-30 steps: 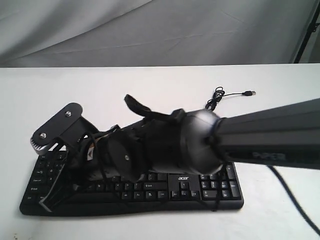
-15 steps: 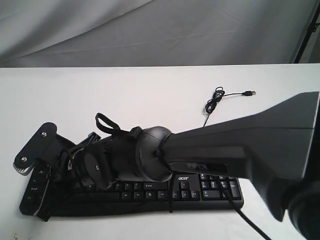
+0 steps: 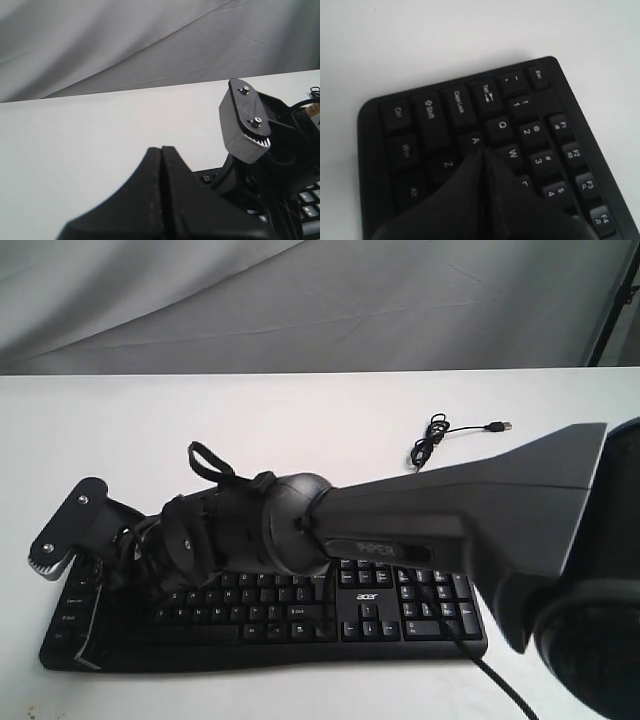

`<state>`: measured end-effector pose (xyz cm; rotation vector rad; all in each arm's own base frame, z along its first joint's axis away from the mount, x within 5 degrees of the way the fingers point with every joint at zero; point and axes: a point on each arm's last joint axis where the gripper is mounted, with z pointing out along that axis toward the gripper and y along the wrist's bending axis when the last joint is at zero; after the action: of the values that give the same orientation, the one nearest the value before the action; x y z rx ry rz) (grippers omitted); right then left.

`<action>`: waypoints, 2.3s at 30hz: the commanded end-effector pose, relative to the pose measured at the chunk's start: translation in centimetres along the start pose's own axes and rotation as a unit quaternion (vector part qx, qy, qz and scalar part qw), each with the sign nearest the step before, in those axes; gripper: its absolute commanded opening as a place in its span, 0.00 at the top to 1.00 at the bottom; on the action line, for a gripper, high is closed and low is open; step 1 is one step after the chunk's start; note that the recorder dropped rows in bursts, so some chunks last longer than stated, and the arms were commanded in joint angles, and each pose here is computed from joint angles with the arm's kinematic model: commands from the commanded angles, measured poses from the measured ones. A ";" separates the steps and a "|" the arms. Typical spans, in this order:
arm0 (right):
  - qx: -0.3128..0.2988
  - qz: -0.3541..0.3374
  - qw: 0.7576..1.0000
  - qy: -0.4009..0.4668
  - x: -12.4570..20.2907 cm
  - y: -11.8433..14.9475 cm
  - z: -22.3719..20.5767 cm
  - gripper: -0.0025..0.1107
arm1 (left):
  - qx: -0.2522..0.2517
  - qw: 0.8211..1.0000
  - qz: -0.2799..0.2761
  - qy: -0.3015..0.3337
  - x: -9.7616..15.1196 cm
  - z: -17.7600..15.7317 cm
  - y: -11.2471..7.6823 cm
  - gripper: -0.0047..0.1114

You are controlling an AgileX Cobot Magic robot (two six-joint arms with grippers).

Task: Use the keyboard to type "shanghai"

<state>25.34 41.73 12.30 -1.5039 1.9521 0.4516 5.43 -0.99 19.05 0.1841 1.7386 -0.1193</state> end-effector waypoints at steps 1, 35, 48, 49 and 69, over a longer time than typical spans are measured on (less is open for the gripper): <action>-0.001 -0.012 1.000 0.004 0.0 -0.4 -0.1 0.98 | 0.002 1.000 -0.001 -0.002 0.1 0.0 0.0 0.96; 0.016 -0.040 0.999 -0.011 0.4 -0.1 1.1 0.98 | 0.002 1.000 -0.001 -0.002 0.1 0.0 0.0 0.96; 0.012 -0.038 0.999 -0.003 0.9 0.0 1.6 0.98 | 0.002 1.000 -0.001 -0.002 0.1 0.0 0.0 0.96; 0.012 -0.038 0.999 -0.004 0.8 0.0 1.5 0.98 | 0.002 1.000 -0.001 -0.002 0.1 0.0 0.0 0.96; 0.051 0.004 0.998 0.019 5.1 -2.3 -4.0 0.98 | 0.002 1.000 -0.001 -0.002 0.1 0.0 0.0 0.96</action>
<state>25.55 34.91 11.80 -1.4891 1.9983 0.3252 5.43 -0.99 19.05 0.1841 1.7386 -0.1193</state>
